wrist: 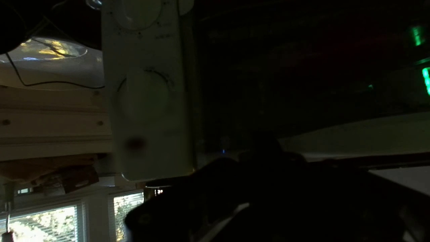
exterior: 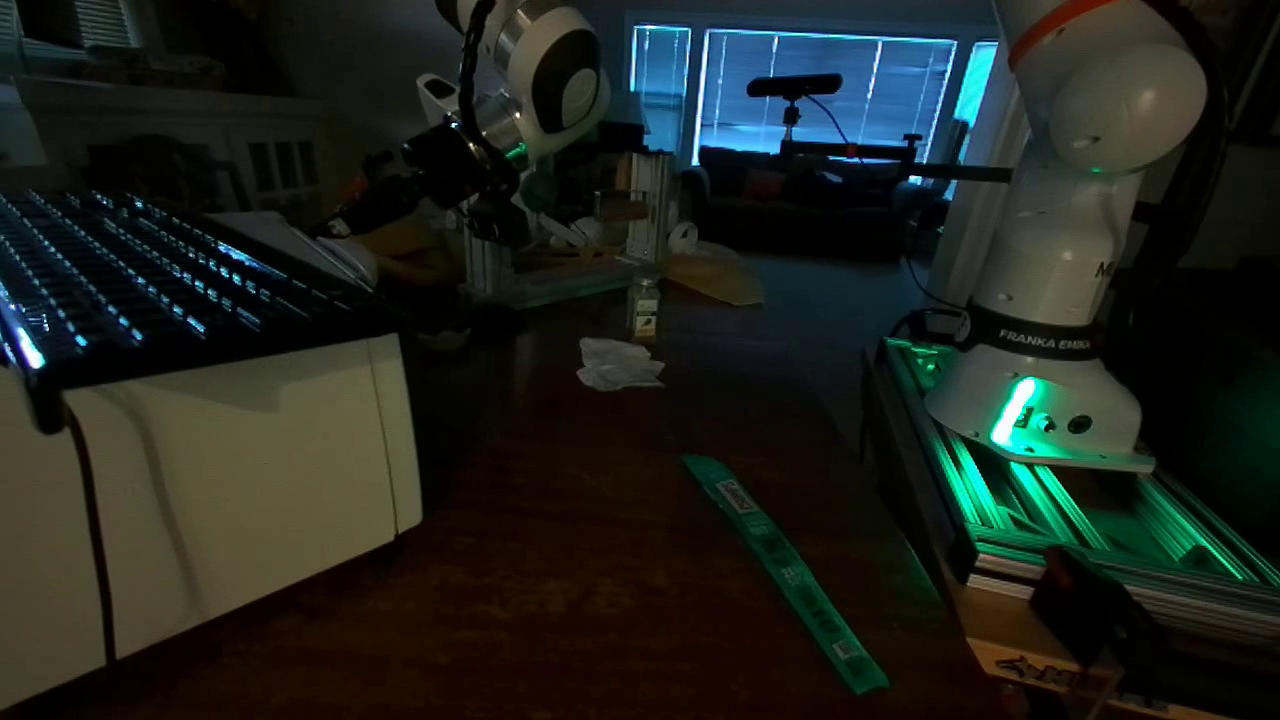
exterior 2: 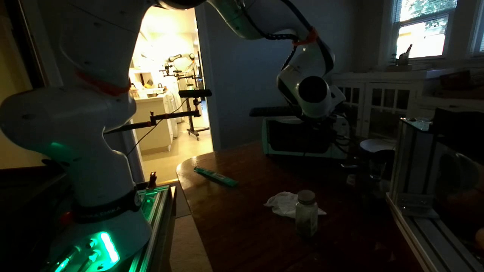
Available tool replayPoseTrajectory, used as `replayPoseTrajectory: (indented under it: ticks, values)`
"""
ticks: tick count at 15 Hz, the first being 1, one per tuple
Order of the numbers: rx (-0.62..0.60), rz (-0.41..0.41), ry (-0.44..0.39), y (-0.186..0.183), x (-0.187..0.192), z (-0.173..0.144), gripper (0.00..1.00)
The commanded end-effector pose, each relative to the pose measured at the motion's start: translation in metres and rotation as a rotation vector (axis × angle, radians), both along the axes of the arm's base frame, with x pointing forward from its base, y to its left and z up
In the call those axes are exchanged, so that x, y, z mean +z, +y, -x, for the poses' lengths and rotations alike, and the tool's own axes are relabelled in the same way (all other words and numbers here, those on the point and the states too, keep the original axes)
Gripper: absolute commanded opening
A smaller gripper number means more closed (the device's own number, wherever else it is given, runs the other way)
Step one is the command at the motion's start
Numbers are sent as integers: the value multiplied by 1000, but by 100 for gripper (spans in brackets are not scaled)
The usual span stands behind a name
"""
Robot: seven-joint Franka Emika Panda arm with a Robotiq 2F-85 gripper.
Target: Close the oven door.
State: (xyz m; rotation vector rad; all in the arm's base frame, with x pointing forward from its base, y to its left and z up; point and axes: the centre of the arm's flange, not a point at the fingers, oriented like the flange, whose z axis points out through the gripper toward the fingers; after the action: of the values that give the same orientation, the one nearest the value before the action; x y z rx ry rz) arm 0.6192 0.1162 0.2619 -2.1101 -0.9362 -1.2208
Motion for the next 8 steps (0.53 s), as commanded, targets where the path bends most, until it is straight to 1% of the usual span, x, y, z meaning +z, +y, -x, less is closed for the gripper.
replayPoseTrajectory:
  ticks: [1, 4, 6, 7, 8]
  values:
    - [-3, -29, -25, 8, -8, -4, 0]
    - [-5, -29, -31, 9, -10, -4, 0]
    - [-9, -9, -27, 6, -9, -2, 0]
    - [-33, 25, 2, 3, -7, 1, 0]
    - [-39, 35, 19, -3, -2, 5, 0]
